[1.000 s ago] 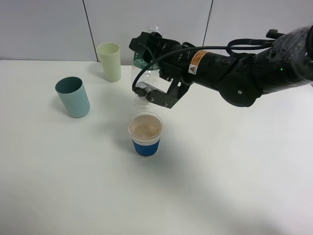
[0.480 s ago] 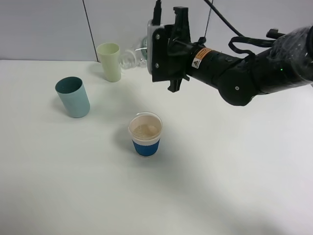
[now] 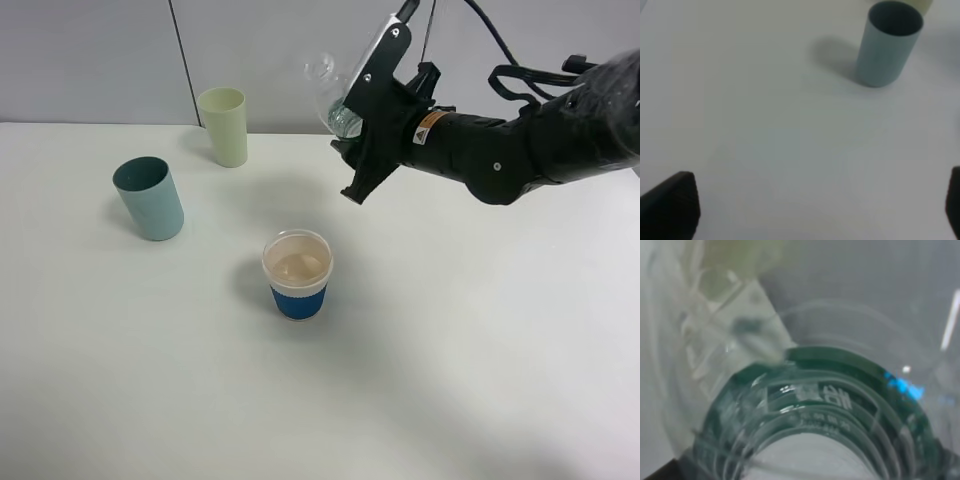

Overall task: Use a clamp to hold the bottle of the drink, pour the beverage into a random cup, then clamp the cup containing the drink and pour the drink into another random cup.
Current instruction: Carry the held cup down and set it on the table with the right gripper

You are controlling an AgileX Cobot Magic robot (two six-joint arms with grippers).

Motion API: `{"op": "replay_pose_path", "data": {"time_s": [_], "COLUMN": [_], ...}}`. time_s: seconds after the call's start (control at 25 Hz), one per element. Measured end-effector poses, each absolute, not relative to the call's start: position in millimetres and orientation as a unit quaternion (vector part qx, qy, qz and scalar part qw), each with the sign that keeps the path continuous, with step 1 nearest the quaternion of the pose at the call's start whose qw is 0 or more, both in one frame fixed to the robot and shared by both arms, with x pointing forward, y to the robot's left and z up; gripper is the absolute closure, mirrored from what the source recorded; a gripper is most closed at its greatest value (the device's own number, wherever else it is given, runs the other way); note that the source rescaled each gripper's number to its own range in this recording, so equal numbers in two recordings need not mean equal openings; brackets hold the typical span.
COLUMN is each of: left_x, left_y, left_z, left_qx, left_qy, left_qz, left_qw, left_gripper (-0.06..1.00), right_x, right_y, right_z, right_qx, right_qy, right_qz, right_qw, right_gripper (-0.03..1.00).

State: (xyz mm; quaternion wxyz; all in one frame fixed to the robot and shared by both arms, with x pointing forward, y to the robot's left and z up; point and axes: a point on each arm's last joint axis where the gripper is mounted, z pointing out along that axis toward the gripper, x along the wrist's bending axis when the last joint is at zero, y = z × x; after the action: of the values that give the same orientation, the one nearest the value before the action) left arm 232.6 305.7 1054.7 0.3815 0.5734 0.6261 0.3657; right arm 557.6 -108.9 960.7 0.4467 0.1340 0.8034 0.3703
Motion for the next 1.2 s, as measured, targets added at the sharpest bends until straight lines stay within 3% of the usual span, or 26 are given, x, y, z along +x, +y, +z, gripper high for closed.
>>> {"op": "replay_pose_path", "data": {"time_s": [0.24, 0.8, 1.2], "left_x": [233, 233, 233], "left_y": [306, 306, 306], "left_z": [1055, 1055, 1055], "left_qx": [0.573, 0.573, 0.573], "left_qy": [0.626, 0.626, 0.626], "left_qz": [0.366, 0.366, 0.366], "left_qw": [0.382, 0.382, 0.382], "left_gripper": [-0.06, -0.06, -0.06], "right_x": [558, 571, 582], "right_y": [-113, -155, -182], "right_z": [958, 945, 940], "right_qx": [0.203, 0.351, 0.395], "right_qy": [0.798, 0.788, 0.768], "right_qz": [0.431, 0.432, 0.435], "right_qw": [0.368, 0.263, 0.254], "right_gripper": [0.97, 0.97, 0.97]}}
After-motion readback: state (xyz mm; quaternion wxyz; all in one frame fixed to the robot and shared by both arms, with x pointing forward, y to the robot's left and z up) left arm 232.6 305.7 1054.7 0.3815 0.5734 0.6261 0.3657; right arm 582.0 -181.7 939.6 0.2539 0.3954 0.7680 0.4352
